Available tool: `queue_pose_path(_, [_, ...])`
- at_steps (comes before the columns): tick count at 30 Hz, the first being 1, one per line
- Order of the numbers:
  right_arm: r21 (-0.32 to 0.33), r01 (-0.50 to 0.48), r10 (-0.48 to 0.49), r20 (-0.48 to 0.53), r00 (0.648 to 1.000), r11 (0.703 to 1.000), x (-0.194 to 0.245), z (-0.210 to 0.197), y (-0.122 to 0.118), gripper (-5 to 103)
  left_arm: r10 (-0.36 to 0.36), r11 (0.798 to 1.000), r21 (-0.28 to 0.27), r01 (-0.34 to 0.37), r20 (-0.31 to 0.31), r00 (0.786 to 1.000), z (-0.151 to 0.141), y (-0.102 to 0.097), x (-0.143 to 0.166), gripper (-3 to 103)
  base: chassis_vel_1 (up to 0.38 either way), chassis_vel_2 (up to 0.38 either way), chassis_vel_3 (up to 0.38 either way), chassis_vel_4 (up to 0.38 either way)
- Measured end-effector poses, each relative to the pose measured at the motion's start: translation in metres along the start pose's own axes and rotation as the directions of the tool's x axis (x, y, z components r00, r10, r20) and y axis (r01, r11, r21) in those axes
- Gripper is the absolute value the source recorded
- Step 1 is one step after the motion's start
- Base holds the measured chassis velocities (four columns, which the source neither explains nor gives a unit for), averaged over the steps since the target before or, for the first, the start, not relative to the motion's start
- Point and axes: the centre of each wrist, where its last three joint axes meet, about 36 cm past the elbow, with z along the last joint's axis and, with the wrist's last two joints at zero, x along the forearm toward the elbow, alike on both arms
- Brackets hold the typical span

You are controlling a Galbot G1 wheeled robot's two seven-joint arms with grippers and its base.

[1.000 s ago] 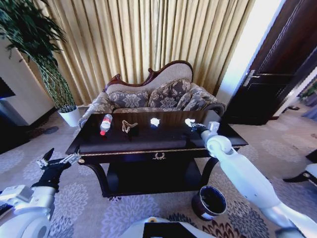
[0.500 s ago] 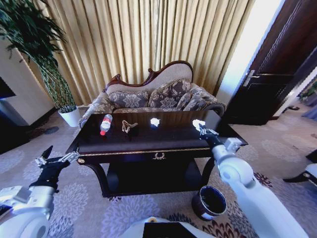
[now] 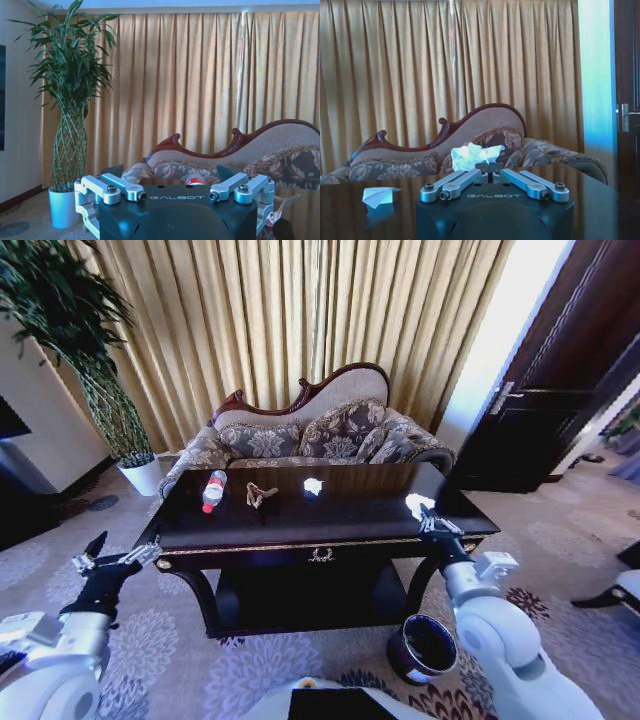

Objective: Move to the front of the table and place the trash on the table into the trash bin.

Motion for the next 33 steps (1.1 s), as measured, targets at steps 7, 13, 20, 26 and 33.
queue_pose_path(7, [-0.006,0.006,-0.006,-0.003,1.0,1.0,0.002,0.001,0.003,0,0.002,1.0,0.0,-0.002,0.002,1.0,0.0,0.0,0.0,100,0.042,-0.049,-0.037,0.043])
queue_pose_path(13, [-0.009,0.007,-0.007,-0.01,1.0,1.0,0.001,0.003,0.004,0,0.001,1.0,0.002,-0.001,0.001,1.0,0.0,0.0,0.0,100,0.109,-0.126,-0.123,0.111])
queue_pose_path(20, [-0.012,0.013,-0.014,-0.022,1.0,1.0,0.002,0.008,0.007,0,-0.001,1.0,0.002,0.001,0.003,1.0,0.0,0.0,0.0,100,0.123,-0.128,-0.119,0.12])
queue_pose_path(26, [0.001,-0.037,0.037,-0.113,0.993,0.999,-0.01,0.04,-0.005,0,-0.003,1.0,0.003,0.003,0.01,1.0,0.0,0.0,0.0,100,0.045,-0.05,-0.029,0.045])
queue_pose_path(33, [0.128,-0.169,0.203,-0.333,0.921,0.977,-0.03,0.157,-0.066,0,-0.015,1.0,0.005,0.015,0.026,1.0,0.0,0.001,0.001,100,0.0,0.0,0.0,0.0])
